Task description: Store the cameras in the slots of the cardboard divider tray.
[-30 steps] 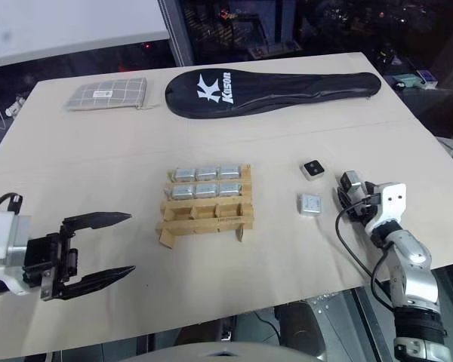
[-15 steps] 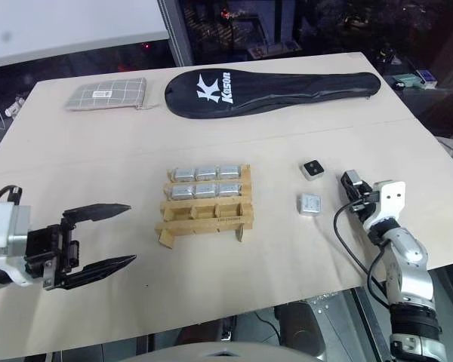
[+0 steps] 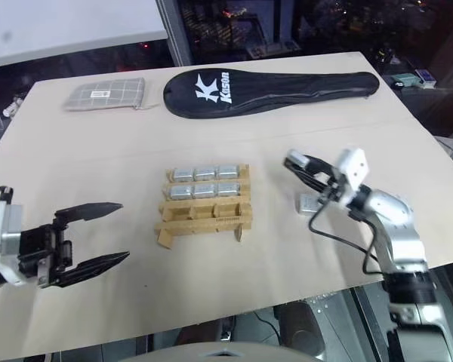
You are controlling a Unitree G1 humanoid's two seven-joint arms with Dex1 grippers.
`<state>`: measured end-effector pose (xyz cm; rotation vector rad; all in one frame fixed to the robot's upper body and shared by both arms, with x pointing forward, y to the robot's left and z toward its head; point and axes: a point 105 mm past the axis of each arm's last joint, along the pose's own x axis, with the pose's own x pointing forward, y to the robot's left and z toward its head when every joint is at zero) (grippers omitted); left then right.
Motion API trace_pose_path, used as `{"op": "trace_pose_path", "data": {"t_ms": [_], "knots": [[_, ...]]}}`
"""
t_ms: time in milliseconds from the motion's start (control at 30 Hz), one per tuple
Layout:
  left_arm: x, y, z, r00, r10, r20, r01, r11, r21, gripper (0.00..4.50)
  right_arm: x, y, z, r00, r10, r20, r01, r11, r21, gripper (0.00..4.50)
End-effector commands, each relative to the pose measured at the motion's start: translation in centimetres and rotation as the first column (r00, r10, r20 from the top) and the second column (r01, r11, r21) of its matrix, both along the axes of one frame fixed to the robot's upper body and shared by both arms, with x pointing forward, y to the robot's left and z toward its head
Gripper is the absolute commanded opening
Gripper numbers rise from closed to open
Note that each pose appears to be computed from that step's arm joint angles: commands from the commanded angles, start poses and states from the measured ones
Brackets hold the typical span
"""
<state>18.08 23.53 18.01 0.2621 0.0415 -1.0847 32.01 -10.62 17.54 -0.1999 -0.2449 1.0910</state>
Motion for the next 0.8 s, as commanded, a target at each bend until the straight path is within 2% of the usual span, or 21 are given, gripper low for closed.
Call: {"op": "trace_pose_path", "data": {"t_ms": [33,133,300,567,800], "knots": [[-0.3,0.9,0.9,0.999,0.030,0.045,-0.031,0.999,0.018,4.50,-0.9,4.7,2.0,0.970,0.242,0.033,-0.239,0.969,-0.065,0.73],[-0.4,1.7,1.0,0.997,0.053,0.051,-0.055,0.998,0.041,4.50,-1.0,8.5,2.3,0.927,0.375,-0.004,-0.374,0.923,-0.088,0.73],[-1.1,3.3,1.3,0.990,0.120,0.066,-0.125,0.989,0.077,4.50,-1.4,13.2,1.8,0.859,0.501,-0.110,-0.511,0.851,-0.117,0.73],[-3.1,5.2,0.7,0.974,0.224,0.046,-0.227,0.969,0.095,4.50,-2.5,16.7,0.7,0.806,0.575,-0.141,-0.591,0.795,-0.136,0.73],[-3.8,5.2,0.1,0.971,0.239,0.023,-0.240,0.966,0.098,4.50,-4.3,18.2,-1.9,0.776,0.601,-0.193,-0.630,0.758,-0.170,0.73]]}}
